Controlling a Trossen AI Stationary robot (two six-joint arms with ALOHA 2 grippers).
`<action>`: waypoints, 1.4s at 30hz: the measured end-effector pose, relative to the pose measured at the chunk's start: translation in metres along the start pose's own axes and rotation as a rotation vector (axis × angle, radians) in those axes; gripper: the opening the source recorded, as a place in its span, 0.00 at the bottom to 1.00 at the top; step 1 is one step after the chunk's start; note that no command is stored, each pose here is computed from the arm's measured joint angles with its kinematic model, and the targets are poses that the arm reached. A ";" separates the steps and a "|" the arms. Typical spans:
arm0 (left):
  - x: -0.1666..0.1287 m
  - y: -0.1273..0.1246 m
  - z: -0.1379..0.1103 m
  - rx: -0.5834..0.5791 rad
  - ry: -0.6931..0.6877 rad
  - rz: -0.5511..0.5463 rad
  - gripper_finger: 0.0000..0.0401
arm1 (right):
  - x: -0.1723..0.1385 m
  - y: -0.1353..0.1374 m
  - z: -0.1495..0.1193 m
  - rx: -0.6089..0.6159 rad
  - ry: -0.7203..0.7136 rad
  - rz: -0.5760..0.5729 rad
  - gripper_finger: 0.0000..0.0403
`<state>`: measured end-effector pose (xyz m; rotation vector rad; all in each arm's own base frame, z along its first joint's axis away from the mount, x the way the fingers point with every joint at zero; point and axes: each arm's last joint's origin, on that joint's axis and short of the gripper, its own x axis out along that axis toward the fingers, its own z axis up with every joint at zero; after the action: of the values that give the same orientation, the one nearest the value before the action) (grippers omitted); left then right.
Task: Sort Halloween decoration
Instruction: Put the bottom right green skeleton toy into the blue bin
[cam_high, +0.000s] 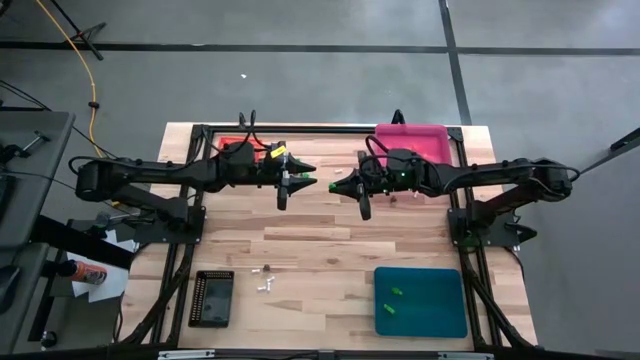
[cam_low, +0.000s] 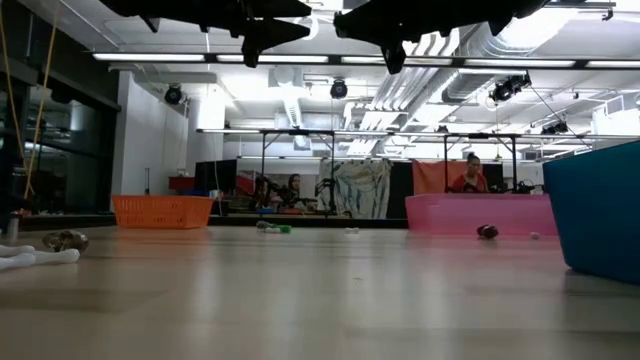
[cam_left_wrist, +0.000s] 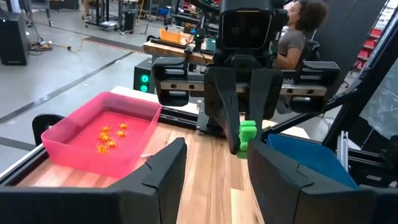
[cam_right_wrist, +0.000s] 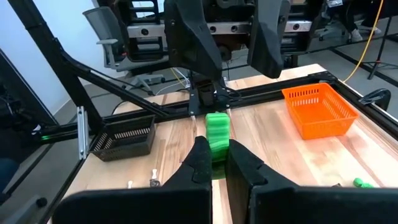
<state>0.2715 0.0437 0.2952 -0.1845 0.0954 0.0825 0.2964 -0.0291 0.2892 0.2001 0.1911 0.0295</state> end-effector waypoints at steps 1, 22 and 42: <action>0.000 0.000 0.000 0.000 0.000 0.000 0.39 | 0.000 0.000 0.000 0.000 0.000 0.000 0.00; 0.000 0.001 -0.002 0.039 0.021 0.010 0.39 | -0.055 0.149 -0.101 0.646 1.145 0.279 0.03; 0.000 0.001 -0.003 0.065 0.035 0.020 0.39 | -0.082 0.182 -0.183 0.532 1.159 -0.146 0.01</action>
<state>0.2710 0.0445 0.2917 -0.1197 0.1345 0.0955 0.1795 0.1808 0.1651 0.6878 1.3756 -0.0565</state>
